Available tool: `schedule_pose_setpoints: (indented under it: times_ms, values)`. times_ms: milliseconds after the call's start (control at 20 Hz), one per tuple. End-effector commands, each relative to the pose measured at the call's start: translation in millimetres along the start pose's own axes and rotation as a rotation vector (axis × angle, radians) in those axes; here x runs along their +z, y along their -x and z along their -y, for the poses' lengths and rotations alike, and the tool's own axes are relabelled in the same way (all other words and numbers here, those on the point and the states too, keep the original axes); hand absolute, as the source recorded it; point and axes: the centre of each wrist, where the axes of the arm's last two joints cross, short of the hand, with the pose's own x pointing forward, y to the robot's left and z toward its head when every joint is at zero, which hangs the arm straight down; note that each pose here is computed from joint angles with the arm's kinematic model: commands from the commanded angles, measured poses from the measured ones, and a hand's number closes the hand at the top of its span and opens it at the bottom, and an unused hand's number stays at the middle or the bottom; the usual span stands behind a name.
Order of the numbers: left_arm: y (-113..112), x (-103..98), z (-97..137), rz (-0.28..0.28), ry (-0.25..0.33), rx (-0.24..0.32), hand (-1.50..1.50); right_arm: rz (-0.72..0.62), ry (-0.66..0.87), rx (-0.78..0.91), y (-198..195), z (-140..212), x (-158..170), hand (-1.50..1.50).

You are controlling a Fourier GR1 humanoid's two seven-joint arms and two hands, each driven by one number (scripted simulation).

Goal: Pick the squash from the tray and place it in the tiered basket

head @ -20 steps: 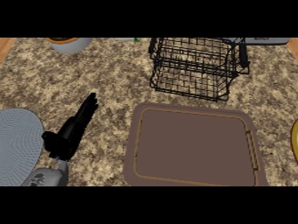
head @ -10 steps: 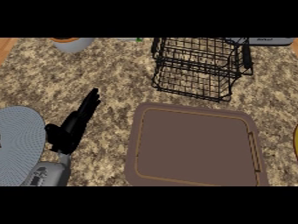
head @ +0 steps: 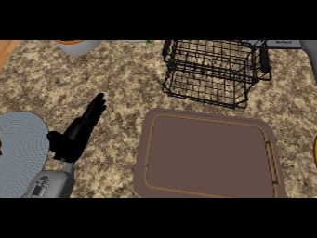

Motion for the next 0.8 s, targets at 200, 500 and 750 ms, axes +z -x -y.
schedule_pose_setpoints:
  times_ms: [200, 500, 750]
  values:
    - [-5, 5, 9, 0.013, 0.013, -0.002, 0.0, 0.004, -0.038, -0.006, -24, -53, -26, 1.5]
    - [12, 6, 12, 0.01, 0.0, -0.008, 0.0, 0.004, -0.11, -0.127, -21, -73, -32, 1.5]
    - [13, 14, -4, 0.002, -0.008, 0.0, 0.0, -0.141, -0.209, -0.299, -34, -83, -33, 1.5]
